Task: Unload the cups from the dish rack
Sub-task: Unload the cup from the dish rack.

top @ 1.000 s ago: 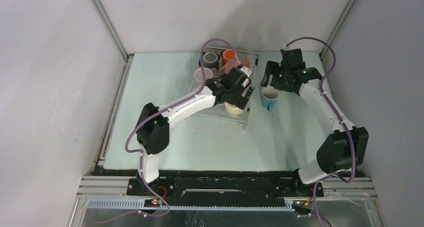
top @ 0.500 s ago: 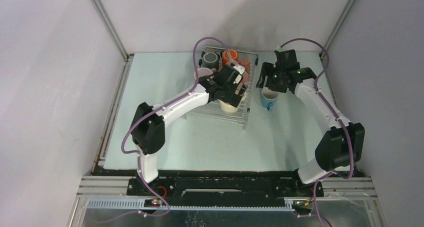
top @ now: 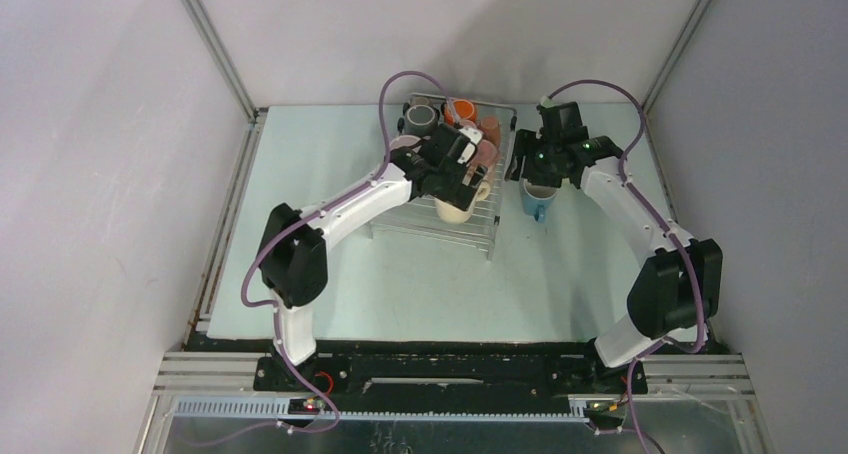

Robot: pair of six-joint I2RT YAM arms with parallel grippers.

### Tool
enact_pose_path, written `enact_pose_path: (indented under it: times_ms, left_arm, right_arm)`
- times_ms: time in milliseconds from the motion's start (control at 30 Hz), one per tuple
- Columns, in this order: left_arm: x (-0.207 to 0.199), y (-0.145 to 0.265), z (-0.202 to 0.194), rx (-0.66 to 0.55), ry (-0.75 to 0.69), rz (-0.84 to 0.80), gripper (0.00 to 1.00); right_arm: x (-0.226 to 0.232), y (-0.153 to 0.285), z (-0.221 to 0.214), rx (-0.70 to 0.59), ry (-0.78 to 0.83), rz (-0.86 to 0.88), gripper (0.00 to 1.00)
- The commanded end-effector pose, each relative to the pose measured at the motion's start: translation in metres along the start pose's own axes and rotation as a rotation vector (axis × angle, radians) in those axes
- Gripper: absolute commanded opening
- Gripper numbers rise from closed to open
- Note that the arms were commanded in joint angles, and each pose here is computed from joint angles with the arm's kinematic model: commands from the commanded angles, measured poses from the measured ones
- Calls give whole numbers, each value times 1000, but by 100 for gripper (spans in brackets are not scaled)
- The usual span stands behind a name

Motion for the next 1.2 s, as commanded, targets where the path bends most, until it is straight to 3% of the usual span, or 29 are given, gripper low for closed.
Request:
enact_pose_path:
  times_ms: [0, 567, 933, 1167]
  left_arm:
    - [19, 7, -24, 84, -37, 41, 100]
    - [31, 24, -21, 47, 28, 20, 100]
    - [26, 45, -2, -49, 146, -44, 100]
    - [32, 45, -3, -50, 214, -24, 100]
  right_arm:
    - [13, -8, -2, -4, 28, 47, 70]
    - [38, -47, -16, 7, 148, 131, 63]
    - [35, -66, -16, -36, 160, 127, 55]
    - [36, -77, -16, -66, 178, 100, 52]
Point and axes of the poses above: each gripper's point midway between its finger pads, its own y axis back along the fingers, its own x axis along the line the jaws close on, z = x × y, the point moved 2 cm from there along y, back along the fingers, and after that the axes turned 11 degrees about -y, right-handed, at the moved point
